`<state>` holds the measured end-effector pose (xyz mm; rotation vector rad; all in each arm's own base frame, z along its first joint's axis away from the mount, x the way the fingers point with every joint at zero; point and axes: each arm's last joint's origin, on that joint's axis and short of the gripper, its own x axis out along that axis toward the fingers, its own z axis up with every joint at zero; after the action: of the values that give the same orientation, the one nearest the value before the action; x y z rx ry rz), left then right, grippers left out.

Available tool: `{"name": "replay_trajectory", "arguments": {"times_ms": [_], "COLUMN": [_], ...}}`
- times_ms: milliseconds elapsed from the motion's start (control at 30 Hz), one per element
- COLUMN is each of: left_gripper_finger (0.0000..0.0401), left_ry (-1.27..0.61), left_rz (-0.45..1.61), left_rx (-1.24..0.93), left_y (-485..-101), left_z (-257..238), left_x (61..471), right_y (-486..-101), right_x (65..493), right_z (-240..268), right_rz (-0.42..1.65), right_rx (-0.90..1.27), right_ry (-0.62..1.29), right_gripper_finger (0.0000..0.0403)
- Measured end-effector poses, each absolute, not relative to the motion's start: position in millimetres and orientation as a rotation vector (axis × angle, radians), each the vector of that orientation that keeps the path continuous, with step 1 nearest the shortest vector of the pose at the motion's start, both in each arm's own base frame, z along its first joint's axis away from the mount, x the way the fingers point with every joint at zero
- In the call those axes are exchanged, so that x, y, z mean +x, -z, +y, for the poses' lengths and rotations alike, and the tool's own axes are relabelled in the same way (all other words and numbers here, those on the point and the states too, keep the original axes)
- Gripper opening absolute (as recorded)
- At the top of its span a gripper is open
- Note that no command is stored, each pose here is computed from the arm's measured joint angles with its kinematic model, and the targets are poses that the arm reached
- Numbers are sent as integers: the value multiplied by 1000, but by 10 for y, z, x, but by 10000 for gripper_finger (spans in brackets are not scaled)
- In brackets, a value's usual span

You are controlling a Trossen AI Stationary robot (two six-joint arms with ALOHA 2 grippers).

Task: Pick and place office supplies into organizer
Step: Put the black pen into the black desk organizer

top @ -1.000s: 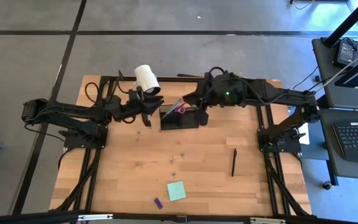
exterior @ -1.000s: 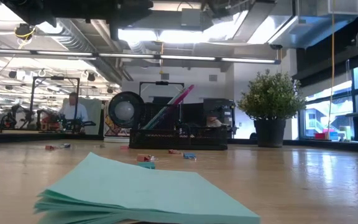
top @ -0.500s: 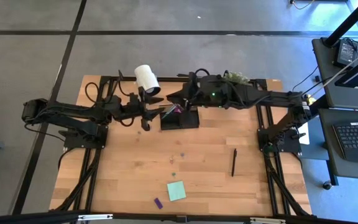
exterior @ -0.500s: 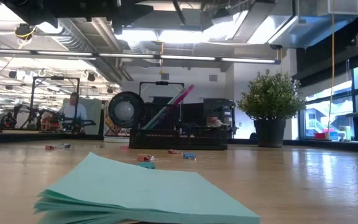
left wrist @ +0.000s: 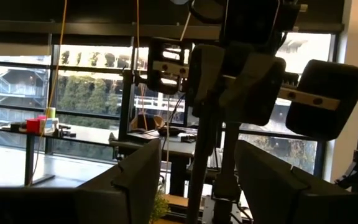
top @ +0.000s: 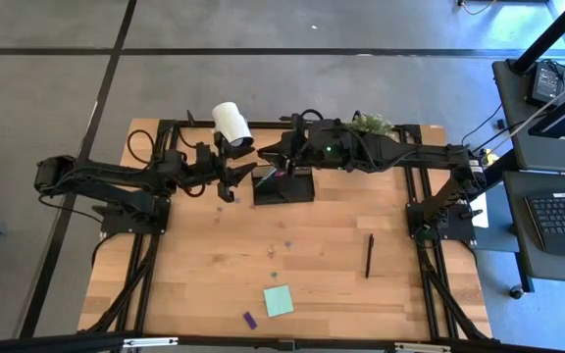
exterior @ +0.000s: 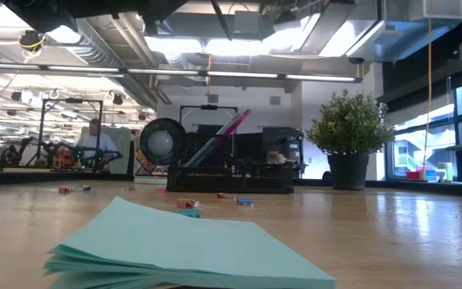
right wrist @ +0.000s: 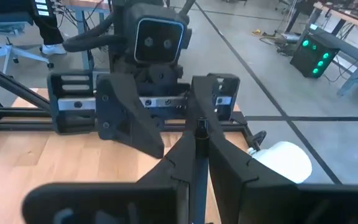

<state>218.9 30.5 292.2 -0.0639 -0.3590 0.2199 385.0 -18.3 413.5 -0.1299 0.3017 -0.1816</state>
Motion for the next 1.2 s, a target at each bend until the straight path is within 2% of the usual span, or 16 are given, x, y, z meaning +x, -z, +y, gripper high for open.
{"name": "replay_trajectory", "arguments": {"times_ms": [700,900,1200], "left_gripper_finger": [188,168,121], "left_ry": [-232,-300,-291], "left_rz": [-359,-360,-359], "left_rx": [-63,-75,-73], "left_y": [-2922,-2919,-2919], "left_z": [312,331,327], "left_x": [2188,2183,2184], "right_y": [-3989,-4008,-4007], "right_x": [4060,4065,4066], "right_z": [-240,-239,-235], "right_rz": [269,249,247], "right_rx": [-124,-117,-93], "right_ry": [163,161,143], "right_gripper_finger": [39,39,39]}}
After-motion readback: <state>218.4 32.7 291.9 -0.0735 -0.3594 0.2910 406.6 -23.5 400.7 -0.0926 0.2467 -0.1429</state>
